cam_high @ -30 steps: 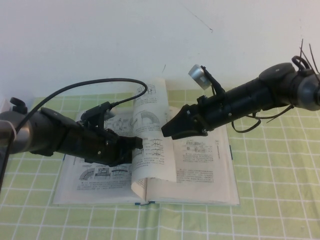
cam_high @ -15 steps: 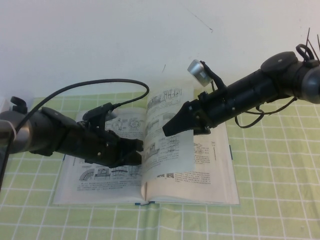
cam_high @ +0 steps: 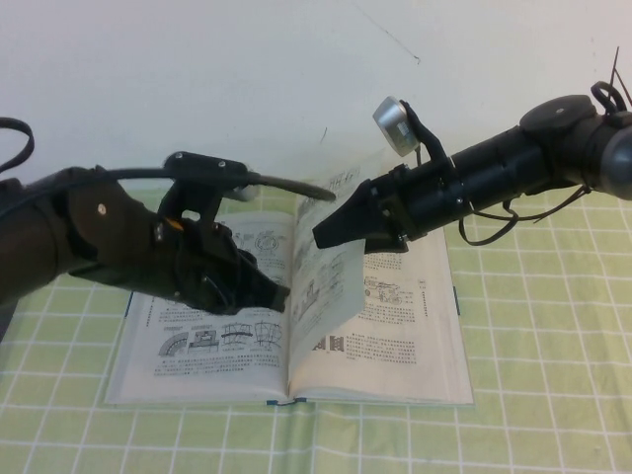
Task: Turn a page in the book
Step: Open the closed book
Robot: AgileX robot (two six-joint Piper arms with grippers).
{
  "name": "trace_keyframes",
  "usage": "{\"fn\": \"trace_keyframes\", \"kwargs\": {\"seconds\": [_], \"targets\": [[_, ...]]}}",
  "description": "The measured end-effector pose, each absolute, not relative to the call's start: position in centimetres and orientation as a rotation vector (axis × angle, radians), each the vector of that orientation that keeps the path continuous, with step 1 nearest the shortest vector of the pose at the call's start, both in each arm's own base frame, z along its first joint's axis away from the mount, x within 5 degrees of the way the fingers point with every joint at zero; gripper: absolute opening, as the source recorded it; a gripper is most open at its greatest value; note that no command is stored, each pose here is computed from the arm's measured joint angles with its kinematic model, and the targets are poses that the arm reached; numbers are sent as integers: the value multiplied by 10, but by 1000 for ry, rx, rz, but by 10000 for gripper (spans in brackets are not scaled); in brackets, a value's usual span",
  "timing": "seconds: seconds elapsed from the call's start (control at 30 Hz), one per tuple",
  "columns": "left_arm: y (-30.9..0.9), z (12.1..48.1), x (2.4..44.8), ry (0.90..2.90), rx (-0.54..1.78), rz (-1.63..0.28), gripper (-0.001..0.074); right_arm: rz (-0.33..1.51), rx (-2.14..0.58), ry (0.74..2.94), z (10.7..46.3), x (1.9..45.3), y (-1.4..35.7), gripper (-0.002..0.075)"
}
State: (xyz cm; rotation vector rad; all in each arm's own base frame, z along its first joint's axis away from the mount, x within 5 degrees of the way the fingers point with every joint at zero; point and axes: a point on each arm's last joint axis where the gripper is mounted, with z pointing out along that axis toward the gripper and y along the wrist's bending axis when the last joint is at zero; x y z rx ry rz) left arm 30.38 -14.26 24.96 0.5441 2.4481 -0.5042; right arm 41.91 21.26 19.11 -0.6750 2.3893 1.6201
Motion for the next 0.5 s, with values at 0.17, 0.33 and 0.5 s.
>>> {"fn": "trace_keyframes", "kwargs": {"seconds": [0.17,0.33,0.5], "targets": [[-153,262,257,2390,637,-475,-4,1634,-663,2380,192,419,213,406],[-170,257,218,2330,764,-502,-4,1636,-661,2378,192,420,213,406],[-196,250,198,2213,874,-520,-4,1643,-643,2388,192,420,213,405]]}}
